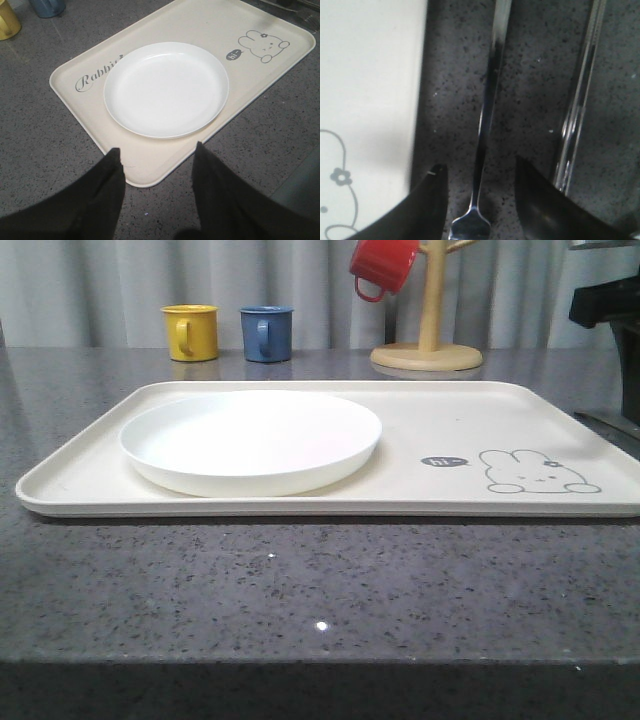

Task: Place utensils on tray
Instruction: 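Grasp the silver fork with the right gripper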

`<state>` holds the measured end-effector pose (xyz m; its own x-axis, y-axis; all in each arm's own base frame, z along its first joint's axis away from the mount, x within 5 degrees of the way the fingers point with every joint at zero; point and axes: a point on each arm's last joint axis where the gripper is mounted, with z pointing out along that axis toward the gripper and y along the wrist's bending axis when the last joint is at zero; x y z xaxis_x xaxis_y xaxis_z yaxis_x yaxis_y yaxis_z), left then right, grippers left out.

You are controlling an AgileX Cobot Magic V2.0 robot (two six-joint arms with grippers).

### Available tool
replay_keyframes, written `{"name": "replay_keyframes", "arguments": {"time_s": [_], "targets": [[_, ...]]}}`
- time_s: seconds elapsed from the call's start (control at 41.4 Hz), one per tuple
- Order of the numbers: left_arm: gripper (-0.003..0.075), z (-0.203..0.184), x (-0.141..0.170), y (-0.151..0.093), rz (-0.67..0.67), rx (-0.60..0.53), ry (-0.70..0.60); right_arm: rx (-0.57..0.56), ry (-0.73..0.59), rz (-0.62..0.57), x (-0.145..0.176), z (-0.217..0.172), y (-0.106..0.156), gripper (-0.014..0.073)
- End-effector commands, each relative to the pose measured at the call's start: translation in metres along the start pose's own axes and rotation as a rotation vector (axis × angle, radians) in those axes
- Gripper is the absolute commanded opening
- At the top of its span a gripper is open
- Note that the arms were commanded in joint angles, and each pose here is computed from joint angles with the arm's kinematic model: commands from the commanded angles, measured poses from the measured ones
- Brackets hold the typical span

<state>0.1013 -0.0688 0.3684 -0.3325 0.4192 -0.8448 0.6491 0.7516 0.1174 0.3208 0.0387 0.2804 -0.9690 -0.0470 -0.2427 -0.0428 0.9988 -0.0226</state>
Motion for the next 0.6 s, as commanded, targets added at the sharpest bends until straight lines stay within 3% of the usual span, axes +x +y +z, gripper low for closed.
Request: {"name": "replay_keyframes", "arguments": {"time_s": [0.0,0.338,0.58], "targets": [[0.0302,-0.005,-0.013,0.002,-0.012,-0.016,-0.095,0.015,-0.088,-0.001,-0.008,-0.016,-0.003,0.034],[0.0302,-0.005,-0.013,0.002,-0.012,-0.016,-0.095,0.016,-0.051,-0.003,-0.013,0.002,-0.002,0.0327],[0.0302,-0.005,-0.013,0.002,-0.012,-0.016,-0.095,0.011,-0.037,0.001,-0.012,0.003,-0.001,0.0076]]}}
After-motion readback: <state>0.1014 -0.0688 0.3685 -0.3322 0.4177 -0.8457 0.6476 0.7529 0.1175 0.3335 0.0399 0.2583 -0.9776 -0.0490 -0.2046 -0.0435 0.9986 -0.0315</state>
